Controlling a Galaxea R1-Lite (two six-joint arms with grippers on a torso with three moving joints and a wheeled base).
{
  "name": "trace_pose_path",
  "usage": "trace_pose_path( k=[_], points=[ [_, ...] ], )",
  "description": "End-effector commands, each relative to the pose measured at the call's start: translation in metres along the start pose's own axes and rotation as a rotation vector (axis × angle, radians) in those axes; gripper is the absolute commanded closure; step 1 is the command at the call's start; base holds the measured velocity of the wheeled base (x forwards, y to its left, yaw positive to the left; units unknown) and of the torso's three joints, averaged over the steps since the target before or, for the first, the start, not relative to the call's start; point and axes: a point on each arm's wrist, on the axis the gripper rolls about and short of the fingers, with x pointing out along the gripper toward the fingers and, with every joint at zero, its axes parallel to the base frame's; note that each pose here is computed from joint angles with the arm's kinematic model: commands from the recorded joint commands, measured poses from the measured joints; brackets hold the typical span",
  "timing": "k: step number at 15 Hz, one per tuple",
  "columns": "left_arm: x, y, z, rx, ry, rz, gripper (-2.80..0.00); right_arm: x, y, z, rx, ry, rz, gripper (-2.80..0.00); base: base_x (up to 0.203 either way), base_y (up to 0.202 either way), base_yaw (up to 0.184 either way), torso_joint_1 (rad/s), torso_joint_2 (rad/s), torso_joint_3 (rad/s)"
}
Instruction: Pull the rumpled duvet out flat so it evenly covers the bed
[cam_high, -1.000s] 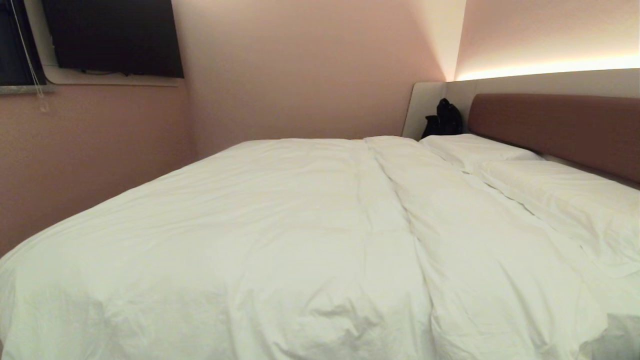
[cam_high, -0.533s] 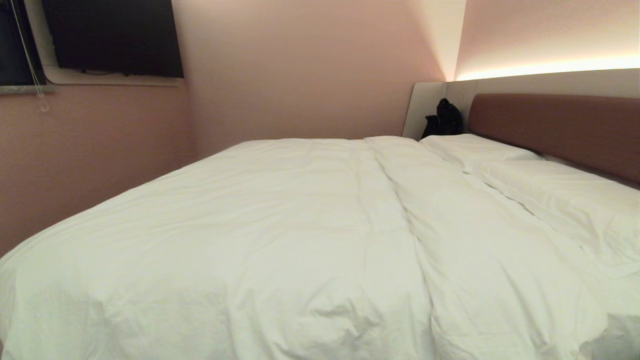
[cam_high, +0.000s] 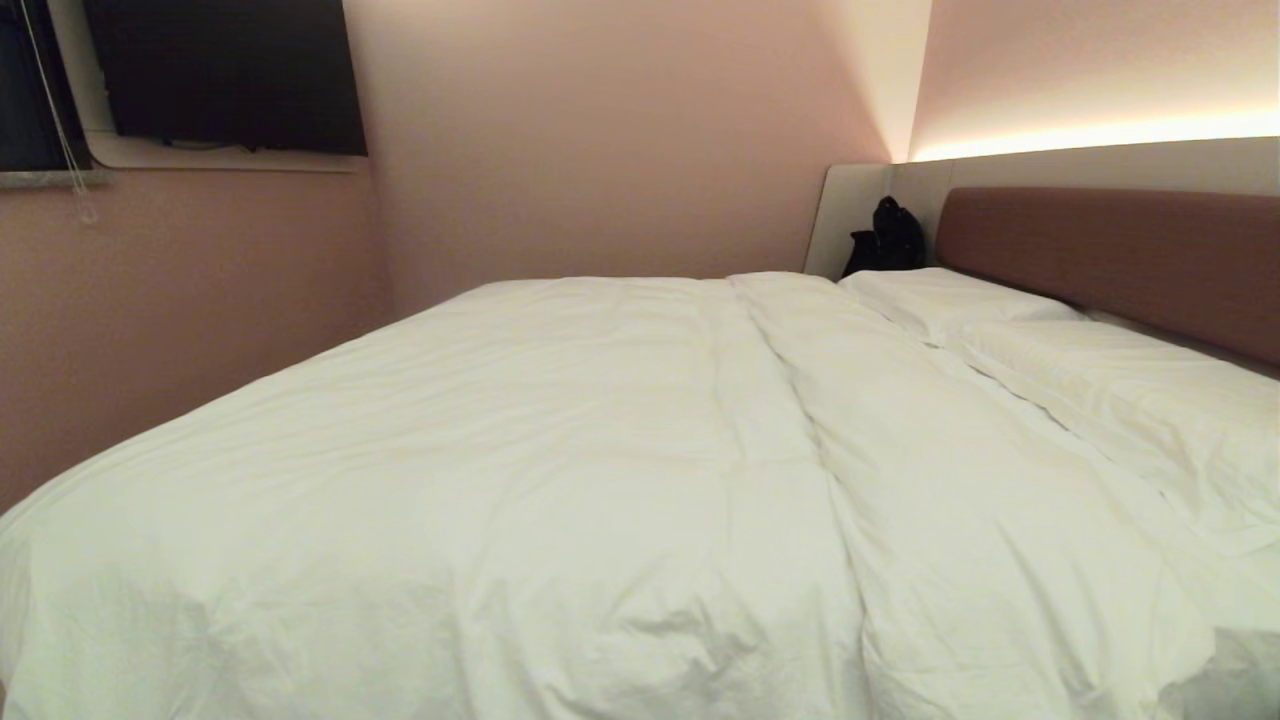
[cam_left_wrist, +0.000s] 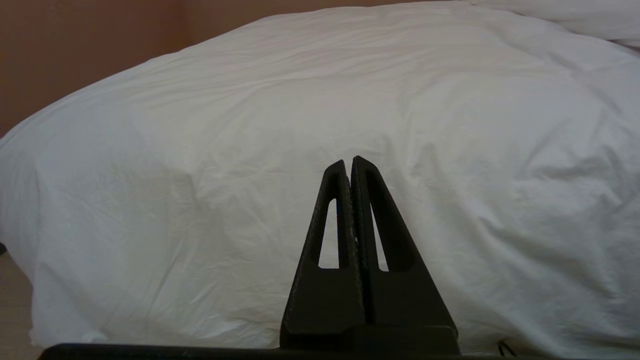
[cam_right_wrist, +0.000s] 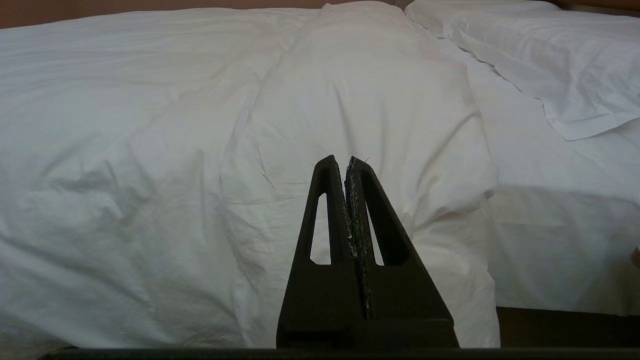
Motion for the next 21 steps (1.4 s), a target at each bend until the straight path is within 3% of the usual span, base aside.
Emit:
trace_pose_path(
  k=[1, 5, 21],
  points=[
    [0.0001, 0.0, 0.0, -0.001, 0.001, 0.001, 0.0, 0.0, 0.0, 0.0001, -0.001, -0.002, 0.001, 0.0, 0.0, 0.0, 0.0, 0.0, 0.0, 0.0],
    [0.0001, 0.0, 0.0, -0.011, 0.001, 0.002, 0.0, 0.0, 0.0, 0.0001, -0.001, -0.002, 0.001, 0.0, 0.003, 0.081, -0.005, 0.003, 0.0, 0.002],
    [0.0001, 0.0, 0.0, -0.017, 0.001, 0.002, 0.0, 0.0, 0.0, 0.0001, -0.001, -0.002, 0.001, 0.0, 0.0, 0.195, -0.001, 0.001, 0.0, 0.001]
  ],
)
